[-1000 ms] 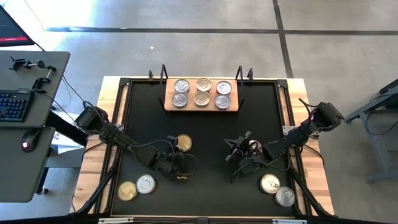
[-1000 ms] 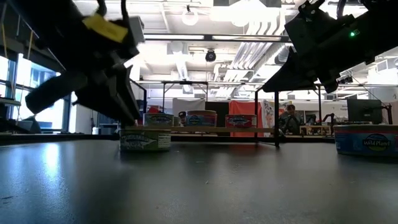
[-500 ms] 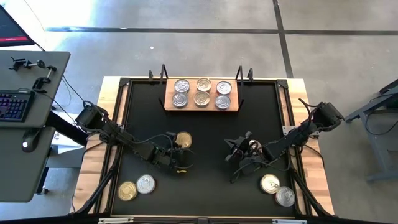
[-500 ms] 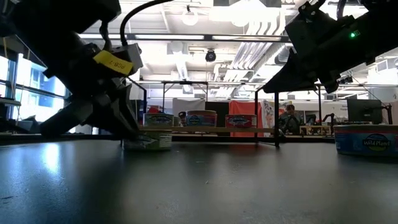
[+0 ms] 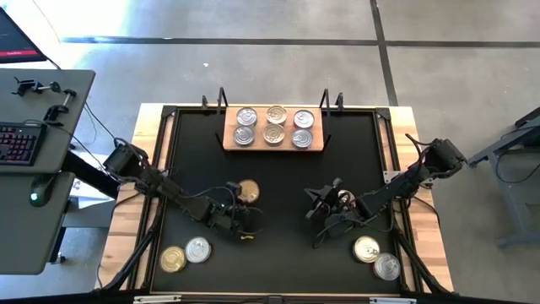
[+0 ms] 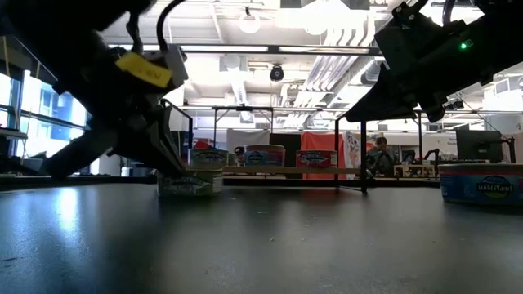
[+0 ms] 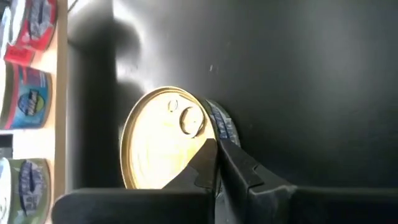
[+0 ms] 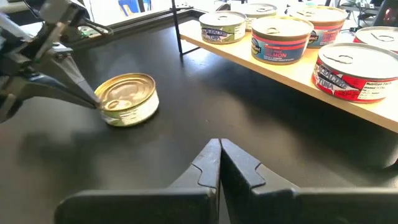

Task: Stack canned seafood by type on shelf
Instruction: Stack the green tuna can on top of the green tuna can on the shelf

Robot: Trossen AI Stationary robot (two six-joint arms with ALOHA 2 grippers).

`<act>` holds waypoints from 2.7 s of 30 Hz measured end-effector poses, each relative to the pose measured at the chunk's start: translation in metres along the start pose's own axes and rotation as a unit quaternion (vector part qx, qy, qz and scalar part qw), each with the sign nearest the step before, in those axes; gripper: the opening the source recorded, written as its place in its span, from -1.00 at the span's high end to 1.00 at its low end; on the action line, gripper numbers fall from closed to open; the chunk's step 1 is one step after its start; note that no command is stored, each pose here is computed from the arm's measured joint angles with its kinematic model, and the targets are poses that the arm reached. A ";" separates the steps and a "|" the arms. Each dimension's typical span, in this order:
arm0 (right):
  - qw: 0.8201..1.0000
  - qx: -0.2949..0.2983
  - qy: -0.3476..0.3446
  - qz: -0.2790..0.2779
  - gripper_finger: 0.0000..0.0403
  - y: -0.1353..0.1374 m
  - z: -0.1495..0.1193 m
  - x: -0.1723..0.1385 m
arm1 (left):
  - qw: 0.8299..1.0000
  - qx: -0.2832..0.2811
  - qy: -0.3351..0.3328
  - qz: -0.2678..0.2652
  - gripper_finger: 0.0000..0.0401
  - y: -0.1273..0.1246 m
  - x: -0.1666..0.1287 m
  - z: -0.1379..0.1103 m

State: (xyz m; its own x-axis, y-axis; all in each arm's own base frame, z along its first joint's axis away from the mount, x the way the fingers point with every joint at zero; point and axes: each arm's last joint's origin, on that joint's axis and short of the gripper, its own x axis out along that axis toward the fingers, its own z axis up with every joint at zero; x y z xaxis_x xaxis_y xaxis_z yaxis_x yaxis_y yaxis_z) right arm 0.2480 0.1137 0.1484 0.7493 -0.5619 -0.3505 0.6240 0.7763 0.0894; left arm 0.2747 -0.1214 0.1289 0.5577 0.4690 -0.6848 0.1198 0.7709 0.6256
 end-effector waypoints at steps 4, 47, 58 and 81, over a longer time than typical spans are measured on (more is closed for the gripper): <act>1.000 0.000 0.000 0.000 1.00 0.000 0.000 0.000 | 1.000 0.006 -0.004 0.013 1.00 0.000 -0.006 0.006; 1.000 -0.005 0.001 -0.002 1.00 -0.001 -0.001 0.000 | 0.975 -0.076 0.122 0.167 1.00 0.230 0.076 -0.028; 1.000 -0.005 0.001 -0.001 1.00 -0.001 -0.001 0.000 | 0.976 -0.126 0.120 0.132 1.00 0.252 0.091 -0.053; 1.000 -0.004 0.003 -0.002 1.00 -0.001 -0.001 0.000 | 0.975 -0.097 0.145 0.140 1.00 0.247 0.108 -0.057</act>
State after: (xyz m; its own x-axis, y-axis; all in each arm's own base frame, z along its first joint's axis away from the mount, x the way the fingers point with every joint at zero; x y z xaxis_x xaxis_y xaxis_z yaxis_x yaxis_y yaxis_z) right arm 0.2472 0.1134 0.1475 0.7454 -0.5639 -0.3556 0.6256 0.7759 0.0812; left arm 0.3178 0.1439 0.1885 0.2868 0.7527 -0.5927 -0.1767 0.6496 0.7395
